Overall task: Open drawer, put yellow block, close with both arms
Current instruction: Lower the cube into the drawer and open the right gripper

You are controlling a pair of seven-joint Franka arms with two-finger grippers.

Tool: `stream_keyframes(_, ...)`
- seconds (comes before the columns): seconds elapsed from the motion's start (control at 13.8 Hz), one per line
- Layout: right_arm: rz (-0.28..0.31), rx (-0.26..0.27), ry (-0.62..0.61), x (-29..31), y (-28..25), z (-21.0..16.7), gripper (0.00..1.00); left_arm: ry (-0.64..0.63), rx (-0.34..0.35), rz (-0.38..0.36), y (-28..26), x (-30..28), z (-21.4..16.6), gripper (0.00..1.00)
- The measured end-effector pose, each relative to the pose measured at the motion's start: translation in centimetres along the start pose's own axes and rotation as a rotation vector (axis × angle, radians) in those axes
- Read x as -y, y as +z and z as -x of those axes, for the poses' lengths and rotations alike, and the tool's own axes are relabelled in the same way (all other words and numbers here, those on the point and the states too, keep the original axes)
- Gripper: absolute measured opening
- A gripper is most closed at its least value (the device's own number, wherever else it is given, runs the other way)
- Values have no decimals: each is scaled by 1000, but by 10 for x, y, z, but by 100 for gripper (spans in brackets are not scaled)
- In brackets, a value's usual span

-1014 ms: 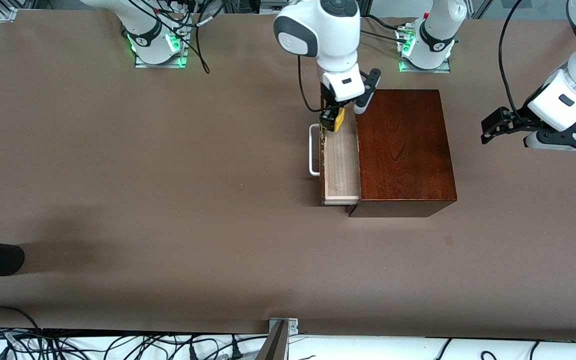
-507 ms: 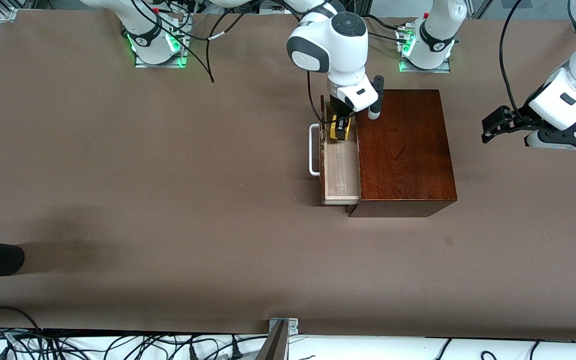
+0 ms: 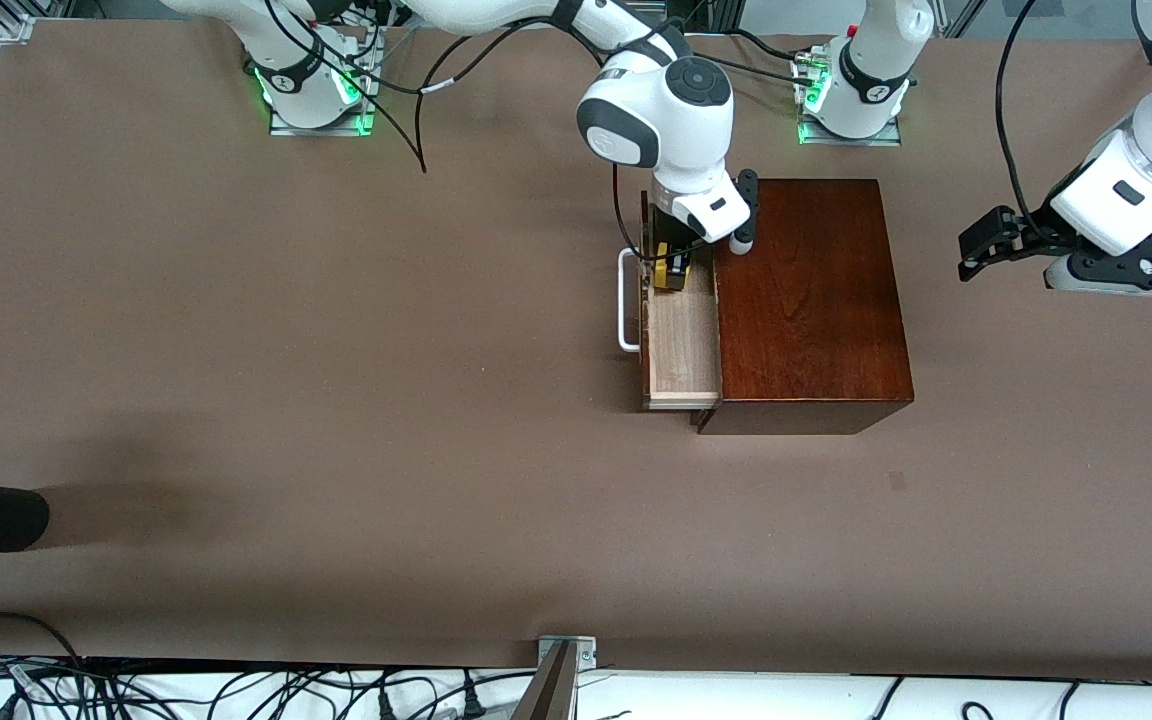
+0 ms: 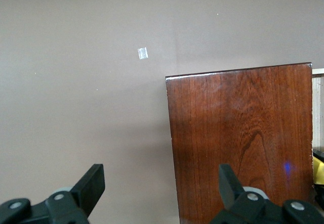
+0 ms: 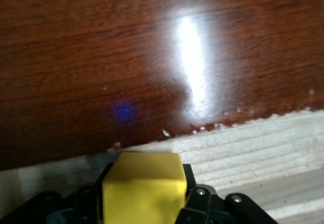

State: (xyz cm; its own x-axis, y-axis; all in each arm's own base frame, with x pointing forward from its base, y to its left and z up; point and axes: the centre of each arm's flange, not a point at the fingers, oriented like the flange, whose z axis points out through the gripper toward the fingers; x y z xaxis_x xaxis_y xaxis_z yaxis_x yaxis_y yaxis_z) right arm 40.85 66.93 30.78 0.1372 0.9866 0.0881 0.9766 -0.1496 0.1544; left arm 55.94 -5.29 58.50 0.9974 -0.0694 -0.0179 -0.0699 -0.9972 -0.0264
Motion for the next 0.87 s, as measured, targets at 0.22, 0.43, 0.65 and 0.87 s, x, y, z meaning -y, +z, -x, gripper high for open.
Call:
stream_keyframes(0.22, 0, 0, -8, 0, 3, 0, 55, 0, 0, 0, 0, 0, 0, 100)
stream_keyframes(0.43, 3, -2, -5, -4, 4, 1, 60, 0, 0, 0, 0, 0, 0, 100)
stream_keyframes(0.65, 7, -2, 5, -12, 4, 4, 90, 0, 1, 0, 0, 0, 0, 100)
stream_keyframes(0.87, 7, -53, 34, -24, -28, -2, 100, 3, 1, 0, 0, -2, 0, 100)
